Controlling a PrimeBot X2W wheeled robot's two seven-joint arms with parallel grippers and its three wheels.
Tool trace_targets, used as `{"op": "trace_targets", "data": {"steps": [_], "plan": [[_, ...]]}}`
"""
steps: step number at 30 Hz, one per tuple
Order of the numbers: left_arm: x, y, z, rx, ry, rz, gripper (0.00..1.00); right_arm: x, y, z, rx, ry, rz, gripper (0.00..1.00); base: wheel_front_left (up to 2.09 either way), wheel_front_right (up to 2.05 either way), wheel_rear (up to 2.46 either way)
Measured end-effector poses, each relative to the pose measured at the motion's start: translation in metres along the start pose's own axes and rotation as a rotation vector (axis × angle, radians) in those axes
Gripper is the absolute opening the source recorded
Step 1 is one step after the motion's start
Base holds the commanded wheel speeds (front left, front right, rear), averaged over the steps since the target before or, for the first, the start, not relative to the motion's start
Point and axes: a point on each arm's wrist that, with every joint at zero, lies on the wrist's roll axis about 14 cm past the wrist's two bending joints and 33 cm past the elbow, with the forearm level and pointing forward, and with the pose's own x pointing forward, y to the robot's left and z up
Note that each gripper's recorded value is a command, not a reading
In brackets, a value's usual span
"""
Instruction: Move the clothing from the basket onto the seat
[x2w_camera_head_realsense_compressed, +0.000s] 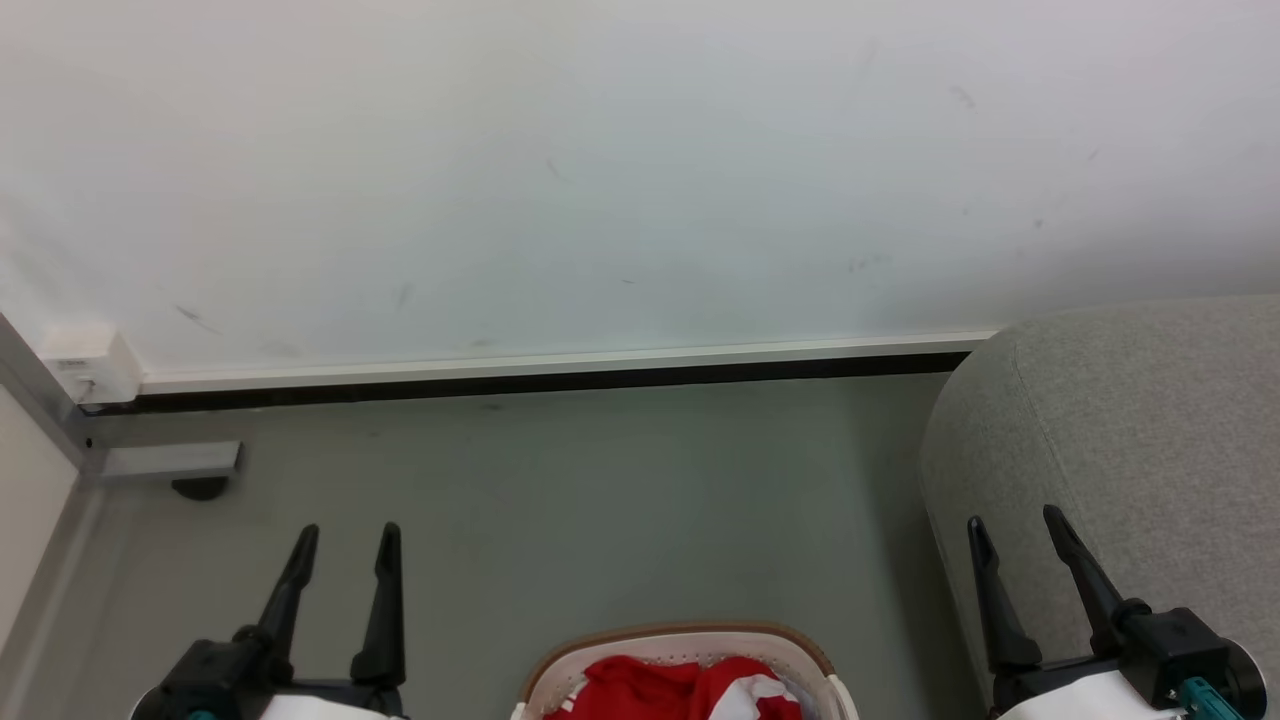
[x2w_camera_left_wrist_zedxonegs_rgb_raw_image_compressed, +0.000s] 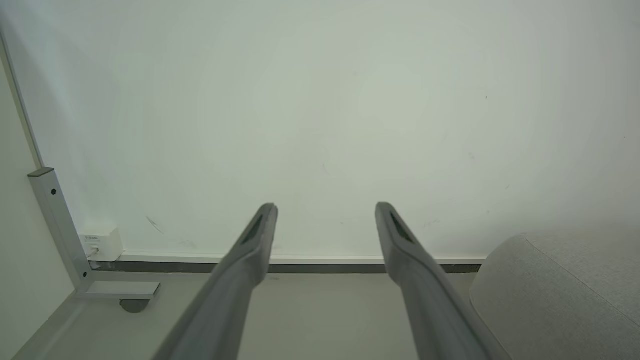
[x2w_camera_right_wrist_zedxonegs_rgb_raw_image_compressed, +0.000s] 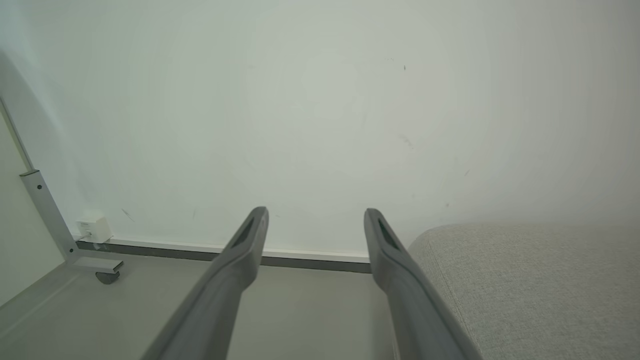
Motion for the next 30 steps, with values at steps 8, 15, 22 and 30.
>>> {"op": "trace_targets", "data": {"steps": [8,15,22,30], "plan": [[0.006,-0.007,-0.008,-0.019,0.018,-0.020,1.00,-0.001,-0.008,0.001,0.007,-0.007,-0.024,1.00,0.00,0.00,0.00],[0.018,-0.022,-0.030,-0.039,0.075,-0.069,1.00,0.002,-0.021,-0.001,0.018,-0.002,-0.062,1.00,0.00,0.00,0.00],[0.039,-0.044,-0.067,-0.057,0.164,-0.145,1.00,0.005,-0.040,-0.008,0.048,0.012,-0.121,1.00,0.00,0.00,0.00],[0.063,-0.075,-0.127,-0.049,0.317,-0.272,1.00,0.015,-0.065,-0.014,0.070,0.015,-0.191,1.00,0.00,0.00,0.00]]}}
